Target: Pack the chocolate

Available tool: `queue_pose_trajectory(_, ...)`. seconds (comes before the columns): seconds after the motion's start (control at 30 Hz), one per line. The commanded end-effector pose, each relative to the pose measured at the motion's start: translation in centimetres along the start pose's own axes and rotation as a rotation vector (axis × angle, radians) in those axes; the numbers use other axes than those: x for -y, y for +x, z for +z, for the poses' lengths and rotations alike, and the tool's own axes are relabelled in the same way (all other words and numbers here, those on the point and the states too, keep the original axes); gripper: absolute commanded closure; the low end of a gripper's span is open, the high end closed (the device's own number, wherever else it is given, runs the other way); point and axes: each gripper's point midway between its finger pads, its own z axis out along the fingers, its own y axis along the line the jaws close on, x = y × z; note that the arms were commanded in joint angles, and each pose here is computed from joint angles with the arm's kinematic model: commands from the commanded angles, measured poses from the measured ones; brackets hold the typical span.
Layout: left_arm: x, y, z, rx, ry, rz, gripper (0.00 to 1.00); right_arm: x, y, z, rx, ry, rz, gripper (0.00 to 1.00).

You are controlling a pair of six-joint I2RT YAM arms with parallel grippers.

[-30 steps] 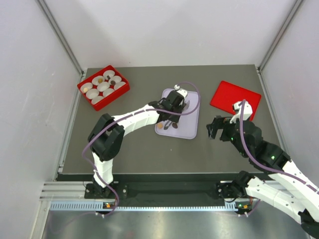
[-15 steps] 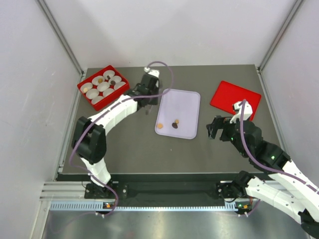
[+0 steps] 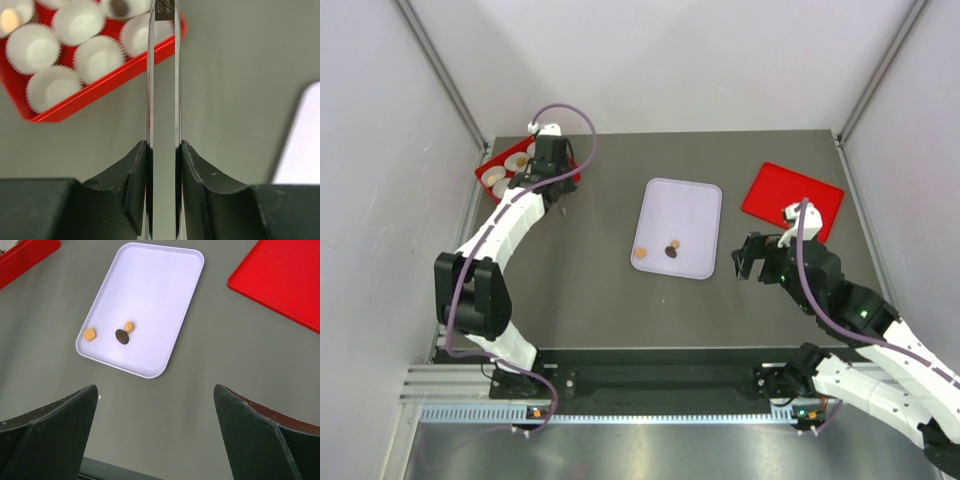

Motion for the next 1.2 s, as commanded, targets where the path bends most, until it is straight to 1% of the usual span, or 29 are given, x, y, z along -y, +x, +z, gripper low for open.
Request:
queue_pose_trajectory(0.0, -2.3, -2.4, -0.3, 0.085, -0.051, -0.071, 0.67, -0.7, -0.9, 0.2, 0.024, -0.022, 0.014, 0.0)
queue_pose_trajectory(0.27, -6.8, -1.5, 1.6, 0.05, -0.142, -0.128, 0.67, -0.9, -0.5, 0.7, 0.012, -0.018, 0.005, 0.0)
queue_pose_trajectory(0.57, -7.9, -1.7, 2.9, 0.032, -0.154, -0.138, 0.67, -1.4, -0.9, 1.0, 0.017, -0.032, 0.008, 0.0)
queue_pose_trajectory(0.6, -8.0, -1.2, 3.0, 0.007, -0.16, -0.128, 0.67, -1.7, -1.0, 1.0, 0.017, -0.042, 0.008, 0.0)
queue_pose_trajectory(0.7, -8.4, -1.1, 2.6, 0.001, -0.176, -0.115, 0.67, -2.0, -1.6, 1.1, 0.022, -0.049, -0.017, 0.0)
queue_pose_trajectory(0.77, -8.6, -1.2, 2.4, 0.009, -0.18, -0.091, 0.66, -2.1, -3.0, 0.9, 0.043, -0.044, -0.04, 0.0)
queue_pose_trajectory(0.8, -9.0, -0.7, 2.1, -0.017, -0.193, -0.087, 0.67, -2.0, -3.0, 0.9, 0.039, -0.037, -0.049, 0.0)
queue_pose_trajectory(0.83, -9.4, -1.0, 1.6, -0.014, -0.209, -0.093, 0.67, -1.8, -3.4, 0.3, 0.039, -0.032, -0.043, 0.0)
queue_pose_trajectory(0.87, -10.0, -0.1, 1.4, -0.018, -0.23, -0.101, 0.66, -1.3, -3.6, -0.1, 0.043, -0.012, -0.018, 0.0)
queue_pose_trajectory(0.9, -9.9, -0.7, 0.5, 0.022, -0.204, -0.103, 0.64, -1.3, -4.1, -0.7, 0.063, -0.015, 0.015, 0.0)
queue_pose_trajectory(0.93, -10.7, -0.7, 0.9, 0.061, -0.209, -0.123, 0.63, -1.8, -5.0, -1.5, 0.113, -0.07, 0.029, 0.0)
queue_pose_trajectory(0.97, -10.8, -0.7, 0.9, 0.068, -0.208, -0.13, 0.63, -1.9, -5.3, -1.9, 0.126, -0.089, 0.027, 0.0)
queue_pose_trajectory(1.03, -12.2, 0.4, 1.7, 0.014, -0.23, -0.147, 0.66, -1.2, -6.4, -3.0, 0.159, -0.07, 0.041, 0.0)
queue_pose_trajectory(1.1, -12.0, 0.6, 2.0, 0.0, -0.224, -0.155, 0.67, -0.8, -6.0, -3.3, 0.143, -0.056, 0.051, 0.0)
queue_pose_trajectory(1.17, -11.1, 0.6, 2.2, -0.001, -0.177, -0.166, 0.67, -0.7, -5.4, -3.5, 0.137, -0.066, 0.077, 0.0)
